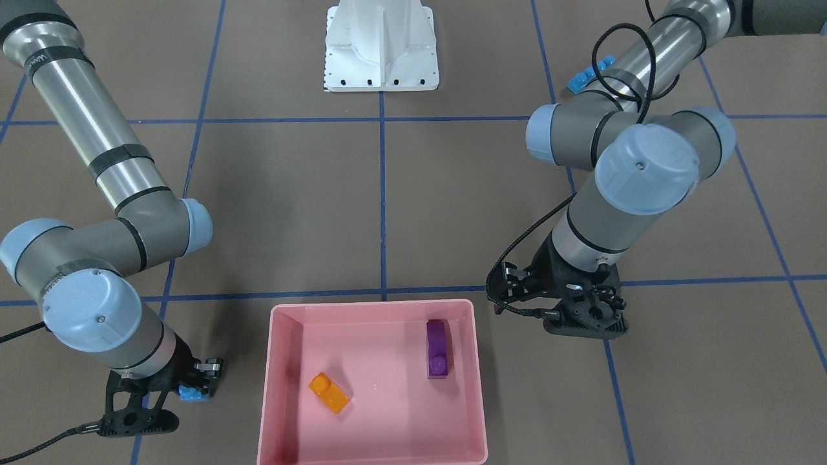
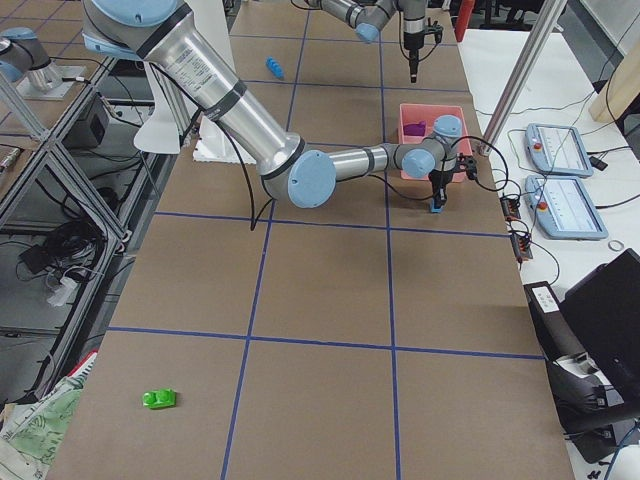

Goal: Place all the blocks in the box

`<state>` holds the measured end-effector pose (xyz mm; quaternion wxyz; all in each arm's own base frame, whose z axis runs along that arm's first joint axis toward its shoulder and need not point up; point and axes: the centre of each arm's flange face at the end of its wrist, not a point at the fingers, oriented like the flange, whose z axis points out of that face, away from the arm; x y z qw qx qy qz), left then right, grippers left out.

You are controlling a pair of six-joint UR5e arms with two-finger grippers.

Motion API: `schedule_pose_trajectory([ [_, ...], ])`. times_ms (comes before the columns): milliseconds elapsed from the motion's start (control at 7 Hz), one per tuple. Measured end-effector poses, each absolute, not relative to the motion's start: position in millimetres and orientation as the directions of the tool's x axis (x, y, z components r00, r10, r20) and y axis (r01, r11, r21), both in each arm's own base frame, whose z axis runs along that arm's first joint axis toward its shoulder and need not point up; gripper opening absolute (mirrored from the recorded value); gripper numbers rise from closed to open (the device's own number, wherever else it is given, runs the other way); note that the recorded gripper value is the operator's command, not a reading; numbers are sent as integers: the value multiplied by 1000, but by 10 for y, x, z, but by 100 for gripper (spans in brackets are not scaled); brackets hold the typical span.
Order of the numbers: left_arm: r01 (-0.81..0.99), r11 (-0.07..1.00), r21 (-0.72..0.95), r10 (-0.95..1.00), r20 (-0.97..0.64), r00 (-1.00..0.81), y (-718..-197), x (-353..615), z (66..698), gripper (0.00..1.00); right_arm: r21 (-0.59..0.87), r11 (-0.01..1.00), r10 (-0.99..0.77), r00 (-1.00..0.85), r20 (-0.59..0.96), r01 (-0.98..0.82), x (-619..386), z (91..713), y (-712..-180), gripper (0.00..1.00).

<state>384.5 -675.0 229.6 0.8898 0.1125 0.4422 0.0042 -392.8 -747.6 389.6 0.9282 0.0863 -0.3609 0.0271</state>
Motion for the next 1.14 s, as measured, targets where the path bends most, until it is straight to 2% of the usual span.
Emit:
schedule_pose_trajectory([
  [143, 92, 974, 205, 107, -786, 609, -6750, 3845, 2297, 100, 137, 980, 8, 723, 691, -142, -3649, 3714, -7620, 0],
  [429, 93, 975, 204, 107, -785, 610, -6743, 3839, 2333, 100, 79, 977, 84, 696, 713, -200, -3378, 2942, -7878, 0],
  [714, 93, 975, 203, 106, -785, 610, -6739, 3836, 2348, 100, 7, 962, 182, 665, 724, -272, -3696, 2245, -7841, 0],
  [857, 94, 974, 204, 106, -787, 608, -6729, 3830, 2341, 100, 16, 956, 194, 672, 715, -294, -3963, 2051, -7763, 16],
  [1000, 97, 974, 206, 106, -788, 606, -6711, 3817, 2331, 100, 27, 951, 202, 681, 704, -309, -4181, 1950, -7697, 85],
  [1143, 98, 974, 205, 105, -789, 605, -6686, 3799, 2349, 100, 28, 947, 211, 687, 696, -319, -4276, 1930, -7675, 98],
])
